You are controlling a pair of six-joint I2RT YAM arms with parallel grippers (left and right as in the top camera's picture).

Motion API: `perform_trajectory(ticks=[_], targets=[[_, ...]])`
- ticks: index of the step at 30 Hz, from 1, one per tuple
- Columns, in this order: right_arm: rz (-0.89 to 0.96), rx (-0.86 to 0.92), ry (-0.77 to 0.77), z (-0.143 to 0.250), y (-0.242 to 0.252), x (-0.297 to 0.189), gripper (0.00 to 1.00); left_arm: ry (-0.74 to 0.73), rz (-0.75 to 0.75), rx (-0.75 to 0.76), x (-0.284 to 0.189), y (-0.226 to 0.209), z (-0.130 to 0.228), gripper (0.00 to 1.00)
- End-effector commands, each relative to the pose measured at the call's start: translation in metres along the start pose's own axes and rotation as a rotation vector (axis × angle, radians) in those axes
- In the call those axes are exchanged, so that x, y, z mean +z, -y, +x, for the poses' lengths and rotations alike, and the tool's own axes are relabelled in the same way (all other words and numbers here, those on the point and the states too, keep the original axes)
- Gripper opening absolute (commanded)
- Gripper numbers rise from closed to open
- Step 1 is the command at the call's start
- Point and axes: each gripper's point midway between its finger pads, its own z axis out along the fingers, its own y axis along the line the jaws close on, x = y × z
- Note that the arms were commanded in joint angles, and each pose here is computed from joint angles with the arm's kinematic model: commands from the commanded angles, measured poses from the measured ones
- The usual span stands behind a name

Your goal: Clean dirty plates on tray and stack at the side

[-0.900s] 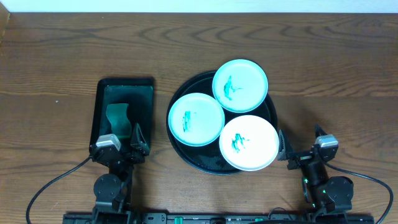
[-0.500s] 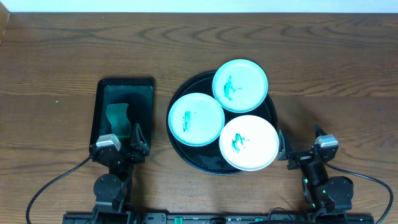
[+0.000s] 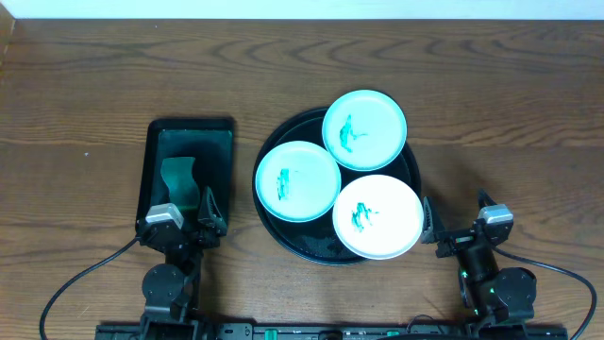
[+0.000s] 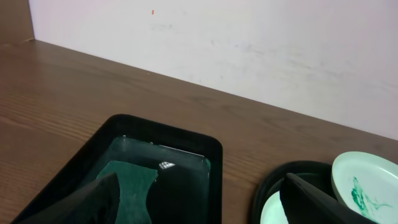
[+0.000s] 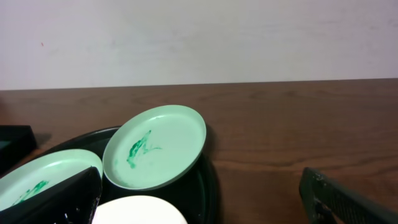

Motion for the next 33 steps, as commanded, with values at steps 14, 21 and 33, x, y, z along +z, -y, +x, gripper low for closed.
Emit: perform_trajectory(ticks=[14,21,33], targets=[[-0.017,-0.008,-0.002,0.0007,-0.0032,-0.0002,0.99,-0.047,-0.032,0.017,0.0004,-0.0078,0.0149,0.83],[-0.017,-0.008,-0.002,0.0007,-0.0032,-0.0002,0.99,-0.047,-0.032,0.017,0.0004,-0.0079,0.0149,0.83],[-0.017,-0.008,-0.002,0.0007,-0.0032,-0.0002,0.99,-0.043,-0.046,0.018,0.0004,-0.0103,0.0142,0.83]])
